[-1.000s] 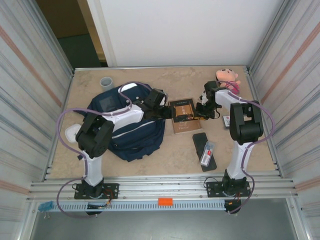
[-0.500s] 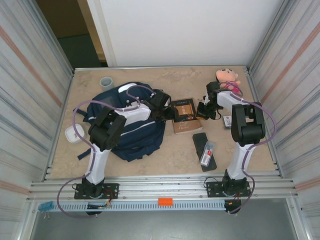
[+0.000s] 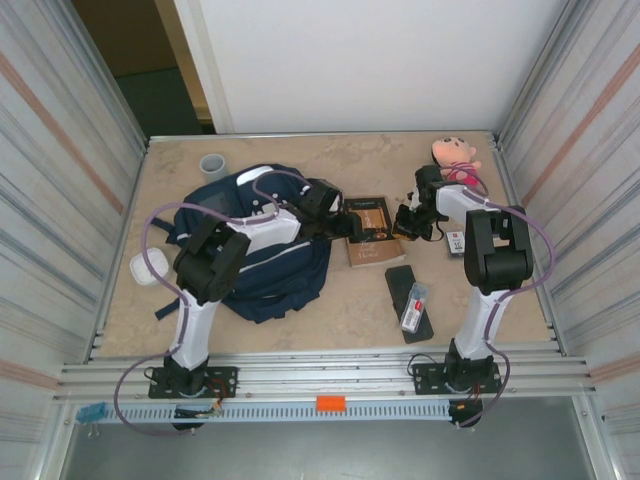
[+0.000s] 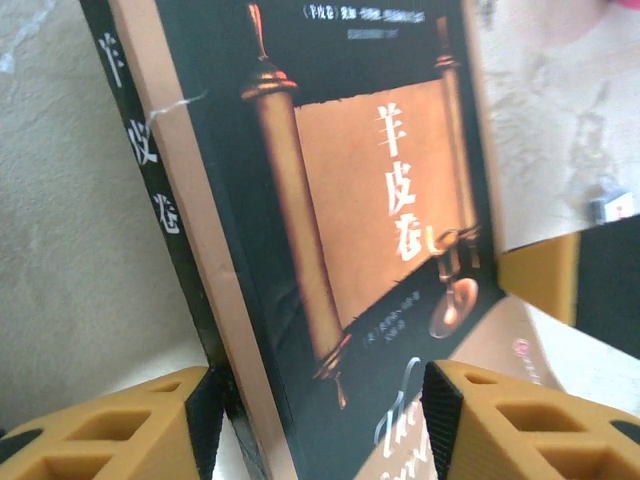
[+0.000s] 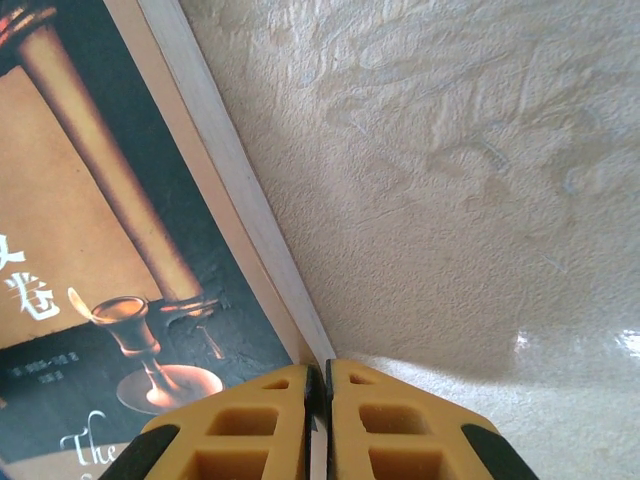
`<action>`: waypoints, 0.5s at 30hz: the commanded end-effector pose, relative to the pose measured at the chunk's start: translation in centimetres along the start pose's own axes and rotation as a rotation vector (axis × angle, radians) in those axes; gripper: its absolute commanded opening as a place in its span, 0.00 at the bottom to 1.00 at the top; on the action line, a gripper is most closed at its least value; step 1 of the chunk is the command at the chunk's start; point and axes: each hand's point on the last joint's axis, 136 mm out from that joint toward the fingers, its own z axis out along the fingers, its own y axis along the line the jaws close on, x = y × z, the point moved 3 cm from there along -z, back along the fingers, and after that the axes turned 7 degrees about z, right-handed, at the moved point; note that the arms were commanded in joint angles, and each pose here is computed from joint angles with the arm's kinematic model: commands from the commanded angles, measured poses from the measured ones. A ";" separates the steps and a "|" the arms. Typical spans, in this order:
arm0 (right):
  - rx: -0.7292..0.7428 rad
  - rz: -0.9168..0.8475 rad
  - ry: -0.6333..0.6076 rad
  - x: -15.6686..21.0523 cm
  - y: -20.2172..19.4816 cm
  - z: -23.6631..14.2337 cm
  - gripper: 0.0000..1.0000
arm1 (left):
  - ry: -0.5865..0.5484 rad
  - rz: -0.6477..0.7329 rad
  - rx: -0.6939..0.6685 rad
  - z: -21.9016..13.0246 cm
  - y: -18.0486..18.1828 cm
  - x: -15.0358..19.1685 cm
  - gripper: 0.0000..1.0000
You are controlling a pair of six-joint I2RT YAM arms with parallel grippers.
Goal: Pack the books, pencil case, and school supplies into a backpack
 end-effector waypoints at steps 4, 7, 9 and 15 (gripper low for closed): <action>-0.003 0.033 0.043 1.7 -0.2 0.2 0.10 | -0.114 0.059 0.234 -3.3 -6.4 -2.7 0.56; -0.022 0.035 0.042 1.7 0.1 0.2 0.10 | -0.081 0.040 0.224 -1.9 -5.6 -1.8 0.55; -0.027 0.035 0.045 1.9 0.2 0.3 0.10 | -0.066 0.018 0.200 -0.8 -4.5 -1.2 0.53; -0.096 0.027 0.044 2.0 1.6 -0.2 0.10 | -0.043 -0.024 0.144 2.1 -2.5 0.1 0.37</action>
